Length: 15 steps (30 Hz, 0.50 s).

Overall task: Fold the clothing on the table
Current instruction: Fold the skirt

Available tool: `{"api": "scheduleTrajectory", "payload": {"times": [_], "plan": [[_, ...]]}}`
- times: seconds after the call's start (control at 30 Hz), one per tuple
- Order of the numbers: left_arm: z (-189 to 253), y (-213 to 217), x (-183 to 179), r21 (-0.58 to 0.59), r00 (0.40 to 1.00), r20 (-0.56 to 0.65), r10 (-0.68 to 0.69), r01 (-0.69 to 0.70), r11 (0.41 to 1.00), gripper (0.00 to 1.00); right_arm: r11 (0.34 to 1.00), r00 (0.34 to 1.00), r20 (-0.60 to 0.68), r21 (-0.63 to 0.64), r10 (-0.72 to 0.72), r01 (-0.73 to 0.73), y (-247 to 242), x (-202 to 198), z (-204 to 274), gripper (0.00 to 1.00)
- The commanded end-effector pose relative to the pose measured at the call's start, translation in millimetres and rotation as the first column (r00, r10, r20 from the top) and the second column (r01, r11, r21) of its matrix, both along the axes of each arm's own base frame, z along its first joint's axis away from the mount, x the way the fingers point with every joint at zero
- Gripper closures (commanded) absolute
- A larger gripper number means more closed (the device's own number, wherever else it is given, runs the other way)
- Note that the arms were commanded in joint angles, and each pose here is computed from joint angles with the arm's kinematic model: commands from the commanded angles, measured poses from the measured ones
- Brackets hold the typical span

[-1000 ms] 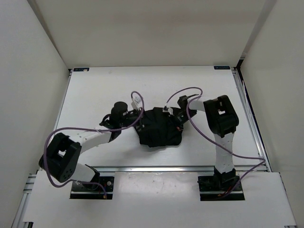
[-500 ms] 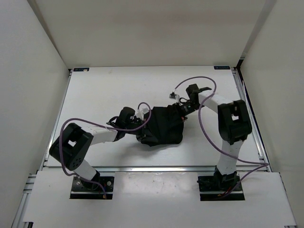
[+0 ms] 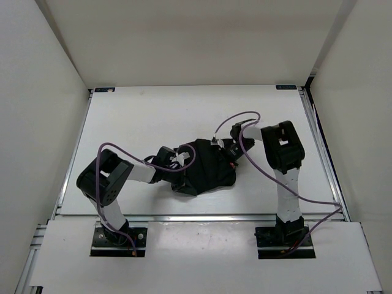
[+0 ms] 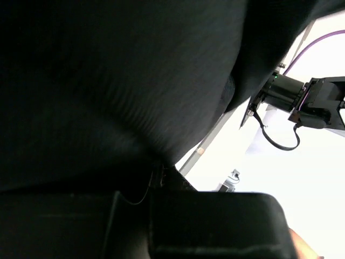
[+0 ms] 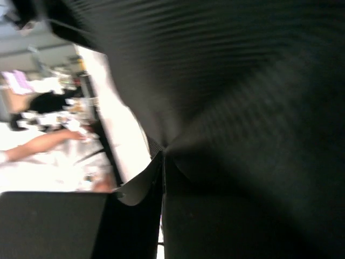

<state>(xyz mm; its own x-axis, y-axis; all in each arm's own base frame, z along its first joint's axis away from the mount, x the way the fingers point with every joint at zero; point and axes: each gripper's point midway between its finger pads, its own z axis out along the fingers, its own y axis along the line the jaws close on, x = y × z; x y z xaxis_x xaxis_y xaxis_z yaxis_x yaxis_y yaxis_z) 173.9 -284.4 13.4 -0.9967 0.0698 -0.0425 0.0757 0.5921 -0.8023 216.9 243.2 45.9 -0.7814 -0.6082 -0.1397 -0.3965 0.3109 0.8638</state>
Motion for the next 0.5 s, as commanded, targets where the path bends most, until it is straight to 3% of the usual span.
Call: {"api": "scheduleTrajectory", "payload": {"times": [0.0, 0.1, 0.27, 0.37, 0.43, 0.47], "plan": [[-4.2, 1.9, 15.5, 0.028, 0.998, 0.056, 0.012, -0.014, 1.0, 1.0, 0.999, 0.995, -0.089, -0.038, -0.035, 0.032, -11.9, 3.4, -3.9, 1.0], [-1.4, 2.7, 24.9, 0.017, 0.997, 0.07, 0.033, -0.034, 0.999, 1.0, 0.997, 0.995, -0.073, -0.047, -0.071, 0.068, -16.8, 18.8, -4.7, 1.0], [34.4, 2.1, 40.2, -0.067, 0.988, 0.12, 0.093, -0.085, 0.994, 1.0, 0.994, 0.997, 0.063, 0.094, -0.055, 0.049, -10.0, 34.7, 48.2, 1.0], [106.1, -8.2, 54.3, -0.23, 0.952, 0.284, 0.119, -0.053, 0.972, 1.0, 0.973, 0.977, 0.197, 0.23, -0.084, 0.037, -5.2, 39.4, 99.2, 1.0], [169.7, -9.2, 70.1, -0.37, 0.877, 0.427, 0.221, -0.054, 0.927, 1.0, 0.969, 0.957, 0.275, 0.247, -0.098, 0.028, -4.5, 44.9, 110.3, 1.0], [185.0, -5.9, 78.6, -0.407, 0.856, 0.438, 0.274, -0.083, 0.91, 1.0, 0.97, 0.951, 0.292, 0.241, -0.107, 0.035, -5.4, 45.9, 114.2, 1.0]]}}
